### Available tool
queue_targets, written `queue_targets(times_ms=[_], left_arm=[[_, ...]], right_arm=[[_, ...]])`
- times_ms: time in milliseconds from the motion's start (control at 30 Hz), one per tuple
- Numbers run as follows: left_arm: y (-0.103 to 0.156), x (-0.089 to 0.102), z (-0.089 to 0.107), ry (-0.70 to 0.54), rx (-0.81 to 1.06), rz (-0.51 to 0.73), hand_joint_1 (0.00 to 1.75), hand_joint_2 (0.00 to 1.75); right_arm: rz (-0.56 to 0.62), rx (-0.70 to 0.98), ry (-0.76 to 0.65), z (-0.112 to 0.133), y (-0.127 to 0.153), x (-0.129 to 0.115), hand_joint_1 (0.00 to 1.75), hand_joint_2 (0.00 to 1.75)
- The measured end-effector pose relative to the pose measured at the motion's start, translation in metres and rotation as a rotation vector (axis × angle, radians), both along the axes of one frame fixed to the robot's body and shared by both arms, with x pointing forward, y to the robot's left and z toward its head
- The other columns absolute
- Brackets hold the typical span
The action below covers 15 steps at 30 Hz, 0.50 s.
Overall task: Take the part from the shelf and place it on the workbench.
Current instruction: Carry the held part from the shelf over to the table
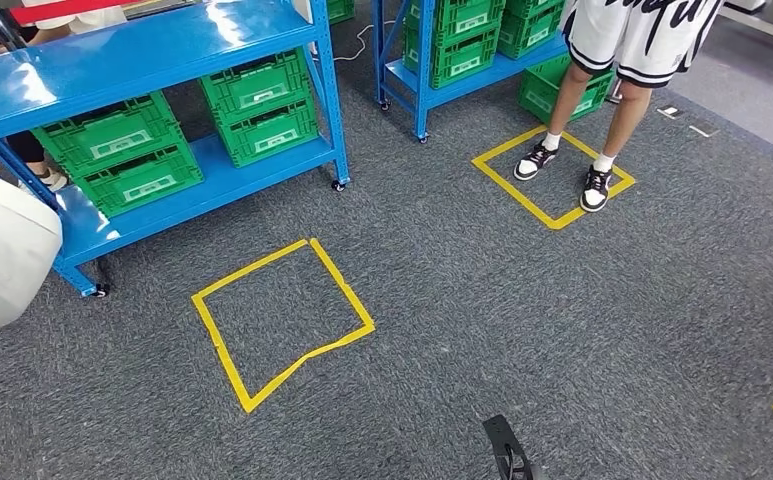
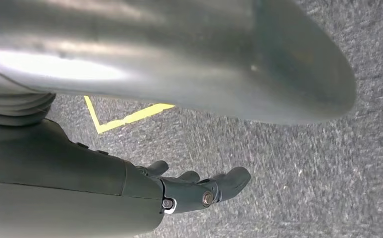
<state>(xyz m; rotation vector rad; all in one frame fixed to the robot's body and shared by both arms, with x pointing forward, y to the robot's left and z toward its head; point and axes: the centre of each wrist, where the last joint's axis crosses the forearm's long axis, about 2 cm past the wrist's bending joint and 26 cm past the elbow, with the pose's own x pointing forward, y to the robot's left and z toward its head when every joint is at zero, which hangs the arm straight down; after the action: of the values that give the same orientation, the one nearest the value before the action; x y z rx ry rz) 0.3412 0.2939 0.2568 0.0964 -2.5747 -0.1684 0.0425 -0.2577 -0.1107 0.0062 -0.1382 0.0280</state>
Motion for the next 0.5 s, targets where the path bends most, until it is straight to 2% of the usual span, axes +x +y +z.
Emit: queue_targets(times_ms=[500], left_arm=[[0.0034,-0.0017,-0.0046,0.007,0.001,0.007,1.75,1.75]], right_arm=[[0.001,0.006,-0.011,-0.0001,-0.0032,0.0007,0.00,0.00]])
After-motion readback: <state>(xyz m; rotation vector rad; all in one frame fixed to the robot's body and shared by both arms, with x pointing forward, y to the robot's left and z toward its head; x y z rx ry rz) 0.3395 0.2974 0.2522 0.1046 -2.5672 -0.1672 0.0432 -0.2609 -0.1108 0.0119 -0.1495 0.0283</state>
